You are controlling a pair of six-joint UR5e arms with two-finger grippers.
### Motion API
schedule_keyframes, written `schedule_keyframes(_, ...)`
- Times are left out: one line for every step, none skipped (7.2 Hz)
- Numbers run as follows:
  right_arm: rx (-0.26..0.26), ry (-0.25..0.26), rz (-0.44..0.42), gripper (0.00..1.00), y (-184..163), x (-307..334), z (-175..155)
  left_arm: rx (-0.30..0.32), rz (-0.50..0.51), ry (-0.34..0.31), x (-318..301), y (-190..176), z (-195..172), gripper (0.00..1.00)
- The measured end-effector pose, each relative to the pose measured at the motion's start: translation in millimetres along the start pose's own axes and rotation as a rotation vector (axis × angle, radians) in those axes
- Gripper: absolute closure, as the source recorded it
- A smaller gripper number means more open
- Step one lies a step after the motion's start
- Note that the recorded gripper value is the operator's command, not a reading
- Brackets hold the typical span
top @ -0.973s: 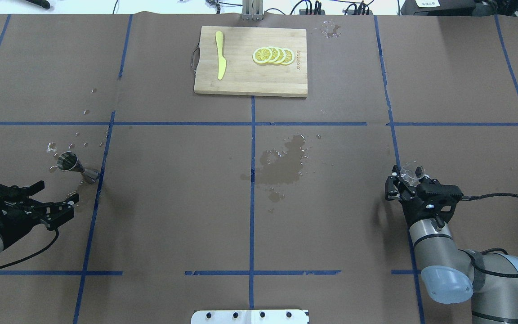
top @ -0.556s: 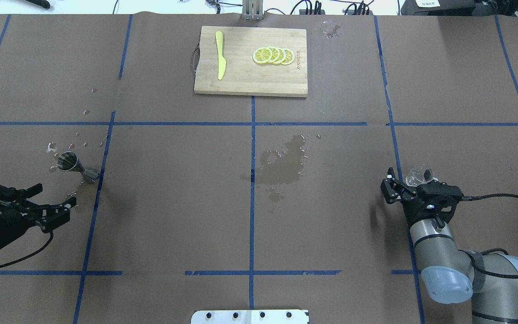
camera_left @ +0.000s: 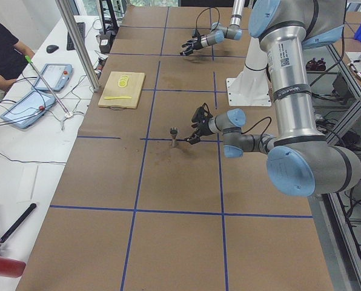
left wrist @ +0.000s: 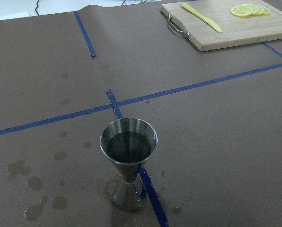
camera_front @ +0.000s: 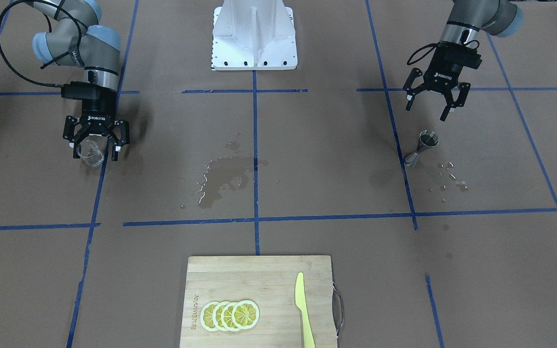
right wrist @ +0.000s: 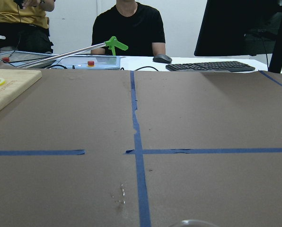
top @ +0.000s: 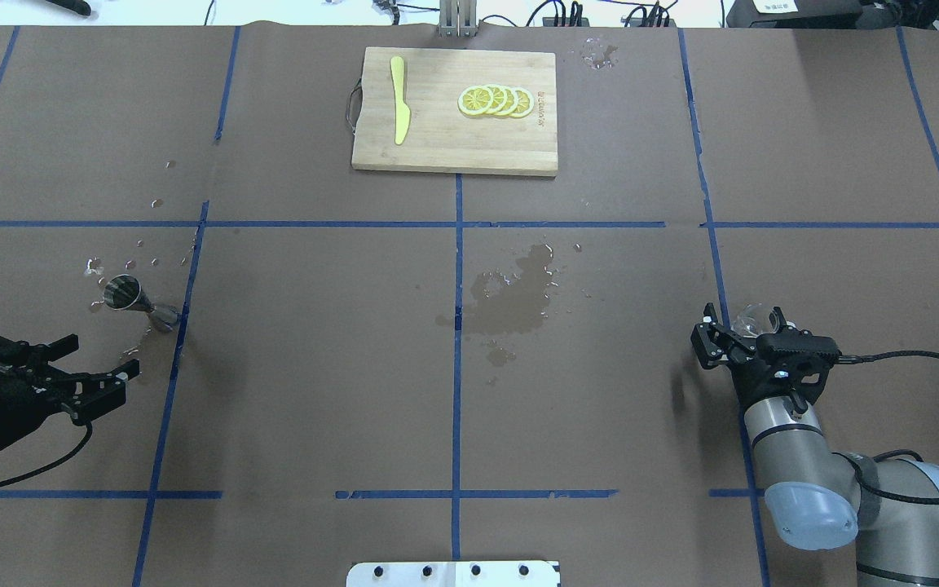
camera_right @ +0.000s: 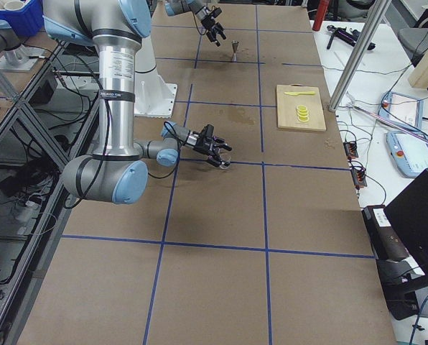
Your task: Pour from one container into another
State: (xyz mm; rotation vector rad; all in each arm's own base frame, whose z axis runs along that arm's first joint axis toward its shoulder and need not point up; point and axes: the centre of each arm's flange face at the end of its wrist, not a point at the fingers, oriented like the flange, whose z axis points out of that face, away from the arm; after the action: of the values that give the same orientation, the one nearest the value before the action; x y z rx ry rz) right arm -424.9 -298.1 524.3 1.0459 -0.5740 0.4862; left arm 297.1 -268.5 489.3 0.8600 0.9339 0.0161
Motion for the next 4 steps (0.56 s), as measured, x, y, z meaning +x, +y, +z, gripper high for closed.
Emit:
schedule_keyframes(0.0,0.005,-0.008,0.0,0.7,6.6,0.2,-0.008,-0.004,0.015,2.2,-4.2,-7.1,0.0)
schedule_keyframes(0.0,0.009,-0.016,0.0,1.3,12.4,-0.4,-0.011,-0.008,0.026,4.2,-7.6,-12.4,0.0)
schedule_keyframes(0.0,0.006,-0.02,0.0,1.8,14.6,-3.0,-0.011,-0.01,0.031,5.3,-9.5,-14.8,0.0)
schedule_keyframes(-0.005,-0.005,-0.019,0.0,1.0,13.6,-9.7,-0.012,-0.011,0.033,6.0,-10.5,-16.0,0.0)
